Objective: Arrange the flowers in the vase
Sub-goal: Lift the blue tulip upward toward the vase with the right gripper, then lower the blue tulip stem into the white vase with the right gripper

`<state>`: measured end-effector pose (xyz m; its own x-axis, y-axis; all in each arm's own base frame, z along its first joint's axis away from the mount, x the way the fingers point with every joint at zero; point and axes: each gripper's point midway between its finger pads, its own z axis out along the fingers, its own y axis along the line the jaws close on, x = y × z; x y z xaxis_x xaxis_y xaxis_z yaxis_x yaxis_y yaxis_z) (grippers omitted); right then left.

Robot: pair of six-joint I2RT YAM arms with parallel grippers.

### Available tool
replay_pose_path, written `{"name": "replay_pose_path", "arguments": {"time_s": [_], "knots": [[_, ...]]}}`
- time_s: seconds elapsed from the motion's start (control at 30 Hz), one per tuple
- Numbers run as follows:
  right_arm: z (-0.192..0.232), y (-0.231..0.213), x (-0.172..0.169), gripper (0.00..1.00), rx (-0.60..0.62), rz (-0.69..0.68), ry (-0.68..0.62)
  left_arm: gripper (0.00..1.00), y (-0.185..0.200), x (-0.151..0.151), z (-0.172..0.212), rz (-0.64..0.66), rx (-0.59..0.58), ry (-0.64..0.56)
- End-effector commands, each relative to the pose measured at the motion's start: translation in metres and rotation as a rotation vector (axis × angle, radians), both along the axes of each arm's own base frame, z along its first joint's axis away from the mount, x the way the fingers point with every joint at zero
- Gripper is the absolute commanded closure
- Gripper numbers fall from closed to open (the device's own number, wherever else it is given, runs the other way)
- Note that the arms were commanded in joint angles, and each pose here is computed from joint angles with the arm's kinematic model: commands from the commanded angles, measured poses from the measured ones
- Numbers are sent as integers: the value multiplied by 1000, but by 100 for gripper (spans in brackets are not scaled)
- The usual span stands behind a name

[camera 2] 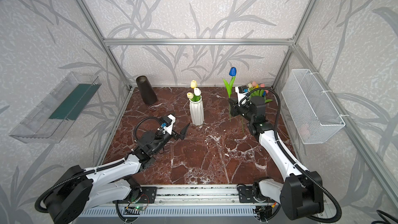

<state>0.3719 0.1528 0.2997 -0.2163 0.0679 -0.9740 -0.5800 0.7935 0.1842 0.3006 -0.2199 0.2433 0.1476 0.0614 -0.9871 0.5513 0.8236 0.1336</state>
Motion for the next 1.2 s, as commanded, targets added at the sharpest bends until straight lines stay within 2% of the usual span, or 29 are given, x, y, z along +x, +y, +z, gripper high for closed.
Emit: {"name": "replay_pose_path", "arguments": {"time_s": [0.0,0.13,0.27,0.47,0.63,0.87,1.17], "knots": [[64,28,-34,100,113,167,-256,0,3,10,23,49,-48,-52],[94,48,-54,100,173,256,-376,1,5,14,26,69,-56,-65],[120,71,-66,100,279,406,-487,1,5,15,26,76,-69,-61],[143,103,-60,100,414,553,-575,0,11,11,22,87,-62,-49],[142,115,-32,100,391,480,-614,0,19,4,19,102,-42,-45],[117,130,-1,100,299,428,-566,1,23,-3,16,97,-28,-37],[87,139,20,100,227,392,-518,0,22,-2,9,96,-13,-35]]}}
